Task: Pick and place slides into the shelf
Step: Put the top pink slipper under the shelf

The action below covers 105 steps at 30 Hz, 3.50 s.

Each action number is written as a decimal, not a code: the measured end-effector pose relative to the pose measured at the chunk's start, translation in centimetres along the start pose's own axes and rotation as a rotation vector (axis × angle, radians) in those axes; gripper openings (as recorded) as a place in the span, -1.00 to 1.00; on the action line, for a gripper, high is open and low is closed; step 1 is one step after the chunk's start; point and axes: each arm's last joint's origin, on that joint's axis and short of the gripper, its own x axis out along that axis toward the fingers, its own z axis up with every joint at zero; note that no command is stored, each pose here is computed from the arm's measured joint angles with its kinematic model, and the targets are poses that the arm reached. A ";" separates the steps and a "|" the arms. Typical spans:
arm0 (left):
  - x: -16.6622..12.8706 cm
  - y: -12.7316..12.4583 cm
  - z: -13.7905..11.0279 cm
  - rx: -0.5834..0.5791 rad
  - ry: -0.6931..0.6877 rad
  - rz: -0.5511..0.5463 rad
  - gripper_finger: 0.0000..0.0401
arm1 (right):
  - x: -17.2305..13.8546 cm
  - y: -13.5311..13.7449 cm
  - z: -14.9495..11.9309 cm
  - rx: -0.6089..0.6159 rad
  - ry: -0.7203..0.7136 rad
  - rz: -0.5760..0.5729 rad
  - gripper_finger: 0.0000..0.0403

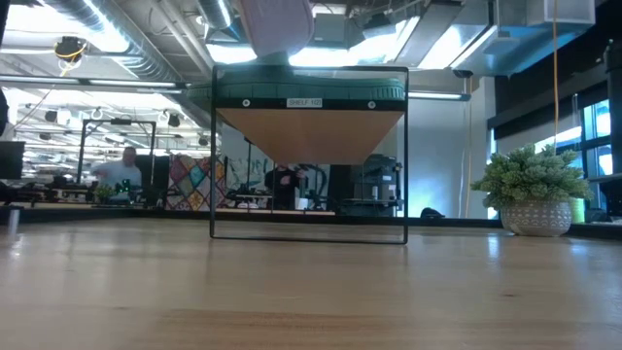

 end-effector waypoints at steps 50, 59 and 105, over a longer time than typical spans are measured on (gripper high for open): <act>-3.4 2.5 -2.4 0.066 -0.002 0.121 0.07 | -14.1 3.9 11.3 0.133 0.076 0.085 -0.67; -4.5 3.8 -2.8 -0.041 -0.033 0.145 0.07 | -17.3 9.7 13.2 0.178 0.067 0.018 -0.68; 3.3 5.5 -15.4 -0.089 -0.456 -0.531 0.07 | -19.9 28.3 5.2 0.411 -0.076 -0.050 -0.69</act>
